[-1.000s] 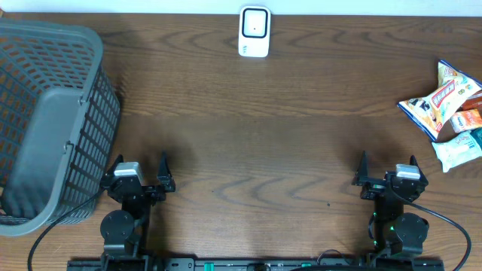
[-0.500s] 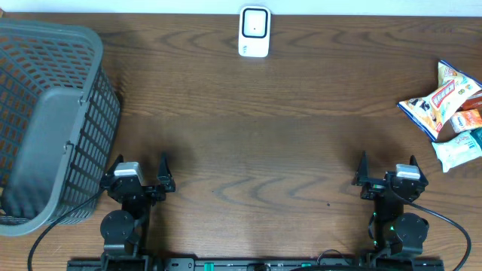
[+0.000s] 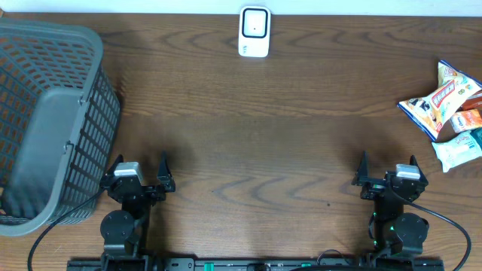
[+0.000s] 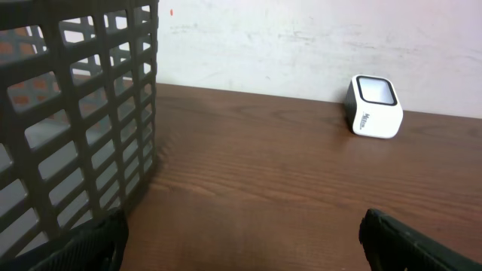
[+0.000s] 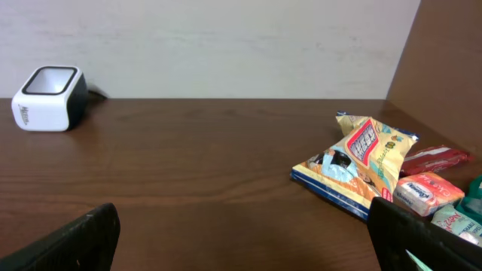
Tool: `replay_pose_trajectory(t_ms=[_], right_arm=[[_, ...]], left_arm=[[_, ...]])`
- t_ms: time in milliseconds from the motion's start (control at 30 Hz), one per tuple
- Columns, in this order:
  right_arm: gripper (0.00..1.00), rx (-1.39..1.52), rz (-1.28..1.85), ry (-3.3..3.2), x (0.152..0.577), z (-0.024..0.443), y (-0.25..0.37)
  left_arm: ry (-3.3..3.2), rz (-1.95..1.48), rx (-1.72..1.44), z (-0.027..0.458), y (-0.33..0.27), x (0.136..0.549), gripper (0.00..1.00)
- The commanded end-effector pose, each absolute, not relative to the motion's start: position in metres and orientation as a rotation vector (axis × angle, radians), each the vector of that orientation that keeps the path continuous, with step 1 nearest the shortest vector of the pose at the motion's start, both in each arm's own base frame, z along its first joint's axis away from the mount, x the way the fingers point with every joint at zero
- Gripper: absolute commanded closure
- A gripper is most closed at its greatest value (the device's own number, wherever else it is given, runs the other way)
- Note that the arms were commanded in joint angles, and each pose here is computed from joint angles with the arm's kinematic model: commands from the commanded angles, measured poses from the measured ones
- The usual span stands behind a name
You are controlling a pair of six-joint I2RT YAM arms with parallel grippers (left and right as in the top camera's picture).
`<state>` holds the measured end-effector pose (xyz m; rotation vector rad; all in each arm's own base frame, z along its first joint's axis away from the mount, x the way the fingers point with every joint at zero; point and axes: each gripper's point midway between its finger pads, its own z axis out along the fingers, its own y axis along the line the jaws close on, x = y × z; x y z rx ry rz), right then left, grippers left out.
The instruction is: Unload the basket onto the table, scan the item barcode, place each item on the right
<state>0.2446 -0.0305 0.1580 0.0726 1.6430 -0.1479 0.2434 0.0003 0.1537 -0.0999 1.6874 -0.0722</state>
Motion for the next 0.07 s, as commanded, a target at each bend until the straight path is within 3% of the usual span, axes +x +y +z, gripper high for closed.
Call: replay_pose_trajectory(t_ms=[0, 33], right_arm=[[0.01, 0.049, -0.143, 1.649, 0.245, 0.1561, -0.027], [0.01, 0.049, -0.144, 1.649, 0.245, 0.1562, -0.027]], left_arm=[[1.724, -0.042, -0.098, 0.1364, 0.0031, 0.2438, 0.02], [1.725, -0.042, -0.098, 0.1363, 0.0031, 0.2438, 0.02]])
